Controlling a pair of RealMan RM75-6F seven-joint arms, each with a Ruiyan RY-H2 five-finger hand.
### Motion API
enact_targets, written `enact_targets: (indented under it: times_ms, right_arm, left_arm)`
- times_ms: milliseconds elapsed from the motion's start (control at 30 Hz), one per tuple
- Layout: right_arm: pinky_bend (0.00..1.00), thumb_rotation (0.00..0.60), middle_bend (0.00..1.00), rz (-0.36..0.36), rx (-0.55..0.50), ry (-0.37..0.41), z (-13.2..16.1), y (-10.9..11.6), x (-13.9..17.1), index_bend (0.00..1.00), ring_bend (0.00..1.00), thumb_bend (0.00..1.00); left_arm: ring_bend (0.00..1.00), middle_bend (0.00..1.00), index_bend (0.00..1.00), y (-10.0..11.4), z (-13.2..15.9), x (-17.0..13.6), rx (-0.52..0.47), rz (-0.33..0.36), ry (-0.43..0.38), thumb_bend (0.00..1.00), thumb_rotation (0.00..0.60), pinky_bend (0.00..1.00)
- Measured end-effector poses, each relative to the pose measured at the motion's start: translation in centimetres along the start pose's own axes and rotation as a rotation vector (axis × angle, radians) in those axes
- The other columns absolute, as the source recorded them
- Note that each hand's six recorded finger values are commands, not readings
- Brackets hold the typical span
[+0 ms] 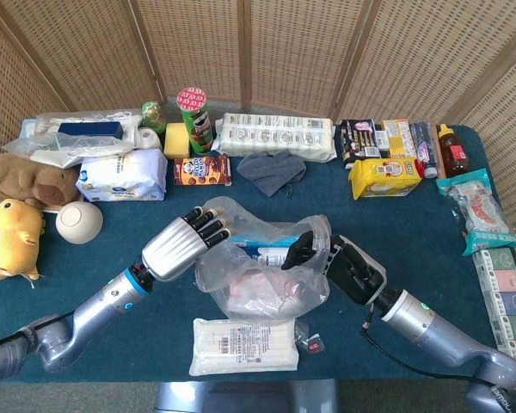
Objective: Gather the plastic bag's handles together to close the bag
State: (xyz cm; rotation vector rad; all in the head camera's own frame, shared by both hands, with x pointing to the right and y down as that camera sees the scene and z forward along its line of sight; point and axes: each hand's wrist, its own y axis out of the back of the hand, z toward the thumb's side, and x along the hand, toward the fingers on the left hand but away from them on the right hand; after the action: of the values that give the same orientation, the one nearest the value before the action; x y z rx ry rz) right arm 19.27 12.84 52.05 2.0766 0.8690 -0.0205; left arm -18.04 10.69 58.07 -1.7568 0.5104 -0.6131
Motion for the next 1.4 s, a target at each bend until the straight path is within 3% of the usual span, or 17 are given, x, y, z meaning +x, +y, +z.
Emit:
enact_targets:
  times_ms: [167,333,500,600,700,800,1033,1233,1400]
  right_arm:
    - [0.27,0.266,0.4,-0.006,-0.008,0.0,-0.1,0.1,-0.1,0.37,0.35,0.15]
    - [0.27,0.265,0.4,-0.012,-0.015,0.002,-0.2,0.3,-0.2,0.37,0.35,0.15]
    - [0.27,0.267,0.4,-0.018,-0.016,0.007,0.0,0.3,-0.3,0.37,0.35,0.15]
    - [0.27,0.265,0.4,-0.017,-0.014,0.014,0.2,0.2,-0.2,0.37,0.35,0.15]
    - [0.27,0.265,0.4,-0.018,-0.011,0.018,0.4,0.2,-0.1,0.37,0.35,0.15]
    - [0.27,0.265,0.4,-0.017,-0.012,0.017,0.4,0.1,0.0,0.37,0.35,0.15]
    - [0.27,0.267,0.4,-0.012,-0.017,0.014,0.3,0.0,0.1,0.37,0.35,0.15]
    - [0.26,0.262,0.4,-0.012,-0.019,0.012,0.2,0.0,0.2,0.37,0.35,0.15]
    - [0.26,0.267,0.4,-0.009,-0.022,0.009,0.0,0.0,0.2,0.37,0.35,0.15]
  left_arm:
    - [0.33,0.43,0.37,0.6,0.8,1.4,-0.024,0.092,-0.031,0.27,0.6,0.29]
    - [0.42,0.56,0.5,1.2,1.0,2.4,-0.062,0.142,-0.026,0.3,0.6,0.36]
    - [0.56,0.69,0.55,1.4,0.7,3.2,-0.113,0.169,0.002,0.34,0.6,0.45]
    - [0.53,0.67,0.56,1.2,0.6,3.4,-0.112,0.162,0.005,0.33,0.6,0.45]
    - [0.39,0.53,0.49,0.7,0.6,3.3,-0.095,0.14,-0.002,0.3,0.6,0.41]
    - [0.35,0.49,0.44,0.3,0.7,3.3,-0.079,0.12,-0.01,0.29,0.6,0.38]
    - [0.38,0.5,0.48,0.5,1.2,4.1,-0.023,0.144,-0.029,0.31,0.6,0.37]
    - [0.49,0.62,0.59,1.2,1.1,4.5,-0.013,0.224,-0.018,0.38,0.6,0.39]
    - [0.5,0.63,0.62,1.7,1.0,4.8,-0.014,0.271,-0.009,0.38,0.6,0.4]
